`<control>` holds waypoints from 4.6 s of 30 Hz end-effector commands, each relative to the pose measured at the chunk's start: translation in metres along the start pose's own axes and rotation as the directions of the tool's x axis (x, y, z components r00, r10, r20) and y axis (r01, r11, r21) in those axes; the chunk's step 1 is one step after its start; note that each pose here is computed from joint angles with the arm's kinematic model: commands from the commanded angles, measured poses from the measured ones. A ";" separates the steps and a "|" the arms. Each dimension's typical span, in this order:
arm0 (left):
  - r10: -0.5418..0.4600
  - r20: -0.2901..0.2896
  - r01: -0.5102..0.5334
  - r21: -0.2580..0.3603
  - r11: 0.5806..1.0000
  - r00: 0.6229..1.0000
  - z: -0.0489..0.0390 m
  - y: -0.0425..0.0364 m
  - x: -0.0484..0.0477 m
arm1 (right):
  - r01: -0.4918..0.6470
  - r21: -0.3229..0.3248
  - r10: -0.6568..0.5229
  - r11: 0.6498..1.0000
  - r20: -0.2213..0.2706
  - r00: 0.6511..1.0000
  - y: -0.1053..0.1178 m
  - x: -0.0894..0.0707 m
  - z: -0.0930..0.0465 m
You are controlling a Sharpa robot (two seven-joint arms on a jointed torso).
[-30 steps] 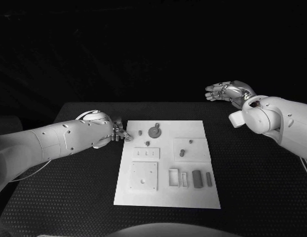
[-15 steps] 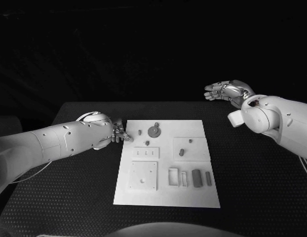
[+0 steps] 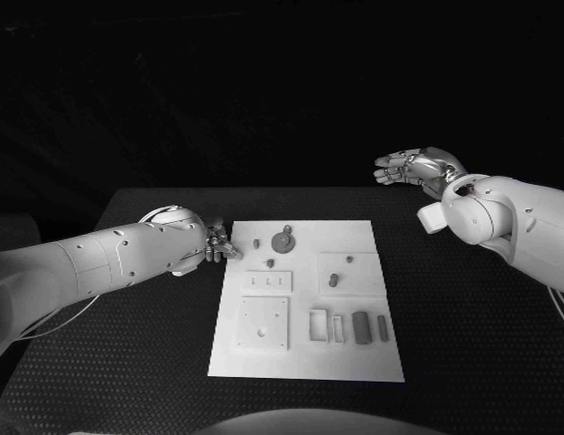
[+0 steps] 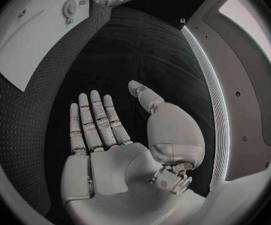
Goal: Assemble the parts on the task board
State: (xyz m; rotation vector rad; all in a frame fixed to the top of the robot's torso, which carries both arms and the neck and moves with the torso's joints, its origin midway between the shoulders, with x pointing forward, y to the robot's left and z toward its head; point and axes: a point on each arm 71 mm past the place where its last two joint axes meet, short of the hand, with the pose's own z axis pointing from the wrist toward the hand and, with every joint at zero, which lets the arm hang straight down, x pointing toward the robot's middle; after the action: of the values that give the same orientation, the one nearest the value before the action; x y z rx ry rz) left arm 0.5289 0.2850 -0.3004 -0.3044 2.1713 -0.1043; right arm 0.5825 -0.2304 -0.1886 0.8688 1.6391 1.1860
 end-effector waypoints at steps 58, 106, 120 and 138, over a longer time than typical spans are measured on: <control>-0.654 -0.596 0.860 0.128 0.494 0.465 -0.0386 -0.0091 -0.0533 | 0.376 -0.141 -0.390 0.916 -0.088 0.916 0.000 0.029 -0.007; -0.247 -0.940 0.913 0.128 0.387 0.237 -0.0782 -0.0572 -0.0238 | -0.155 -0.008 0.113 0.988 -0.649 0.752 0.012 0.154 -0.029; -0.237 -0.939 0.900 0.133 0.415 0.248 -0.0786 -0.0591 -0.0210 | -0.153 -0.002 0.108 0.988 -0.702 0.704 0.015 0.168 -0.035; -0.234 -0.939 0.895 0.135 0.426 0.253 -0.0786 -0.0597 -0.0200 | -0.157 -0.001 0.108 0.988 -0.723 0.683 0.017 0.176 -0.038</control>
State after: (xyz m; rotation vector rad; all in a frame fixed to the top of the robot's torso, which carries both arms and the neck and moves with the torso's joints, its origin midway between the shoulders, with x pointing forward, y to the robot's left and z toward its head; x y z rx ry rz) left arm 0.4883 0.2320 -0.2283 -0.8662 2.4914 -1.8881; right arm 0.4895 -0.0808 -0.2136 0.4988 2.1500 1.8069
